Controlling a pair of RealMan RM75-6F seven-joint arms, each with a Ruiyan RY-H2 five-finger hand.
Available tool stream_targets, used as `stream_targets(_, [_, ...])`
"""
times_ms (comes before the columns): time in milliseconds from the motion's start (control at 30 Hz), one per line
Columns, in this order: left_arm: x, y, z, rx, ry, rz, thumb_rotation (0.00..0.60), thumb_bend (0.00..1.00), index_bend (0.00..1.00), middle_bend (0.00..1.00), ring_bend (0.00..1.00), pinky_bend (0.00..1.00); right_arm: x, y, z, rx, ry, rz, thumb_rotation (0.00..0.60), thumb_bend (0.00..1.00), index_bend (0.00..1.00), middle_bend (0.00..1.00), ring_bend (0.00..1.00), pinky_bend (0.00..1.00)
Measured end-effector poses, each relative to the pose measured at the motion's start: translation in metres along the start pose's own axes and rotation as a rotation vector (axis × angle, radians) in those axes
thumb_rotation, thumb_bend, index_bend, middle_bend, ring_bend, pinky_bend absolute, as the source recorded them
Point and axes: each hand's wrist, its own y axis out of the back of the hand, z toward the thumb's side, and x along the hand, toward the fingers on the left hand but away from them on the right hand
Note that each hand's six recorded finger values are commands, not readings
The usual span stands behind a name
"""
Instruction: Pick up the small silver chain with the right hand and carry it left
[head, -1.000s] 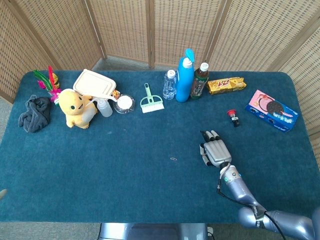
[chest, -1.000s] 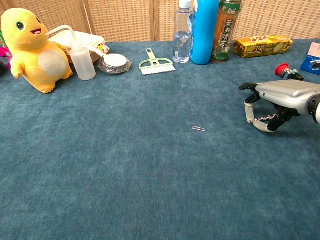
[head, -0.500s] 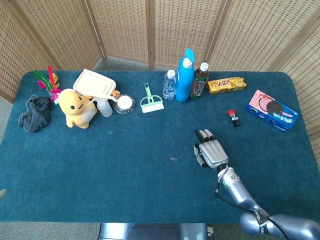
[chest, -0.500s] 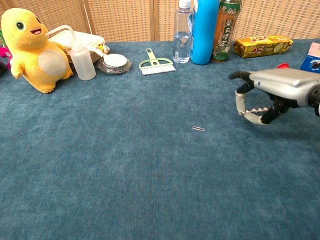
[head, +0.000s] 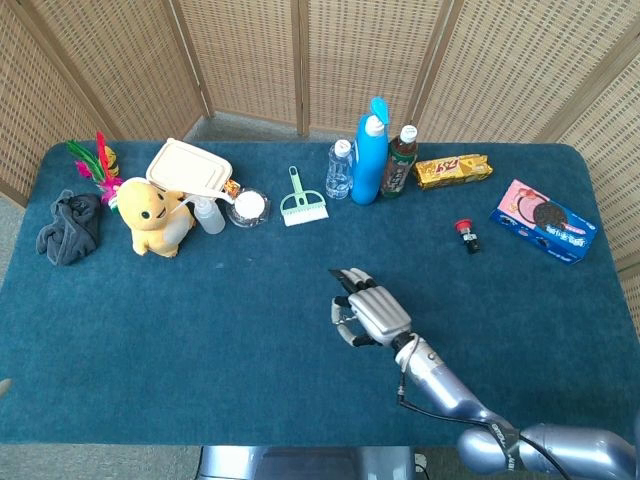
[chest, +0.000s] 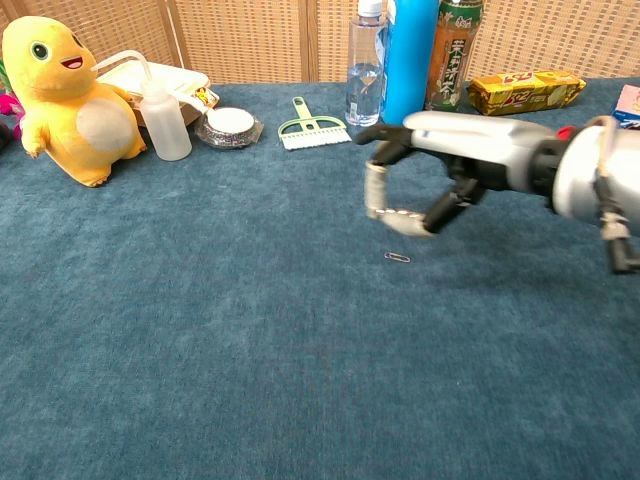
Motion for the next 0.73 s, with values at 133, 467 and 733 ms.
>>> stream_targets(133, [0.0,-0.001,0.0,0.001,-0.001,-0.005,0.6,0.36,0.0,0.0,0.0,0.05,-0.012,-0.003,0.009,-0.135,0.025,0.021,0.6,0.56,0.61,0.0,0.0,0.0])
stream_targets(467, [0.001,-0.003,0.0,0.004,0.0,-0.012,0.6,0.36,0.0,0.0,0.0,0.05,-0.036,-0.004,0.014,-0.448,0.062,0.047,0.6,0.57,0.62,0.0,0.0,0.0])
stream_targets(733, [0.001,-0.002,-0.001,-0.002,0.004,-0.01,0.6,0.36,0.0,0.0,0.0,0.05,-0.05,0.0,0.007,-0.547,0.057,0.014,0.6,0.58,0.62,0.0,0.0,0.0])
